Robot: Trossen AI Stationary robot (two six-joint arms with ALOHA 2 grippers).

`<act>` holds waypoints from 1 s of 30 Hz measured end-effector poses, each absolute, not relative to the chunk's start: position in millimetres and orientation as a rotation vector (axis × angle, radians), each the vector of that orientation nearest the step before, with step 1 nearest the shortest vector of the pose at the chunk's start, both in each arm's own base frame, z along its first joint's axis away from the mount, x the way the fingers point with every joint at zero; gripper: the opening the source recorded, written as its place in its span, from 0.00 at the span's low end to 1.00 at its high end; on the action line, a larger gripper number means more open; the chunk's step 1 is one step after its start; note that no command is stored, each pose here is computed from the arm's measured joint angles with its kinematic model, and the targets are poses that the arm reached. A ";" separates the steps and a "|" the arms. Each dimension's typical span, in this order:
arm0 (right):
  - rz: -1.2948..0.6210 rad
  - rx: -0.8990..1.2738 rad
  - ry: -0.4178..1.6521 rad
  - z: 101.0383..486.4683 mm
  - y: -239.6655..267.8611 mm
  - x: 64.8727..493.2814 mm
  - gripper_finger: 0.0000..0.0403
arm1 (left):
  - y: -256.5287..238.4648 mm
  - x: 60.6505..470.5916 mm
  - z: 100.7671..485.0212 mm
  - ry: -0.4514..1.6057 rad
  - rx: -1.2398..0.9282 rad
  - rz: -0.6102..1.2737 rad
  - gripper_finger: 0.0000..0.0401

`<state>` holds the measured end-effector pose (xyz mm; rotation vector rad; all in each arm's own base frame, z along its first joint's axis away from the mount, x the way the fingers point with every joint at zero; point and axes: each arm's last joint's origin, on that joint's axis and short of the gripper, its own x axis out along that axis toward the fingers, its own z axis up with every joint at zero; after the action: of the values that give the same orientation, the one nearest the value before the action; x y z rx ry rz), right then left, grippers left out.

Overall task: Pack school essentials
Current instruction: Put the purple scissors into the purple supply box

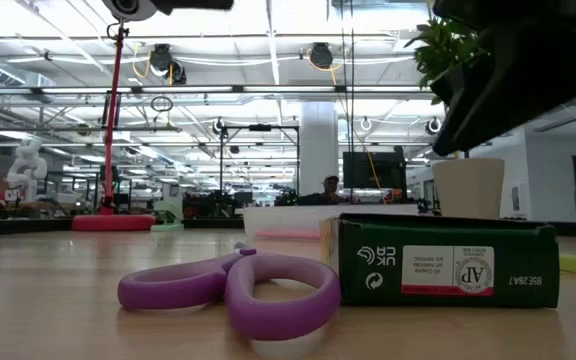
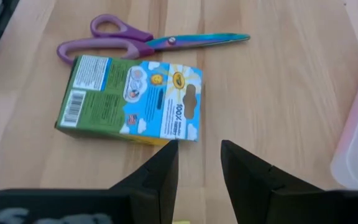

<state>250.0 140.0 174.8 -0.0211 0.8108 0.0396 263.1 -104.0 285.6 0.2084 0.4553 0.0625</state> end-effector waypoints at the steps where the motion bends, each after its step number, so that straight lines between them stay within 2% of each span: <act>1: 0.045 -0.027 0.804 173.2 139.7 249.5 0.29 | -108.1 268.4 282.1 0.496 0.230 0.041 0.57; 10: 0.053 -0.043 0.799 164.5 137.3 245.4 0.29 | -140.8 322.5 242.0 0.867 0.421 -0.201 0.57; 17: 0.064 -0.030 0.775 166.1 139.3 246.4 0.29 | -156.0 356.5 212.4 1.080 0.587 -0.357 0.57; 26: 0.120 -0.042 0.733 181.2 146.8 235.7 0.29 | -162.6 372.5 174.5 1.153 0.883 -0.553 0.57; 30: 0.138 -0.035 0.712 191.0 147.6 229.4 0.29 | -162.3 375.9 161.0 1.167 1.011 -0.571 0.57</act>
<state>229.4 147.6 191.0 -0.0349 0.7119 0.1381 375.9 -162.3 161.0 1.0106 1.1667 -0.5708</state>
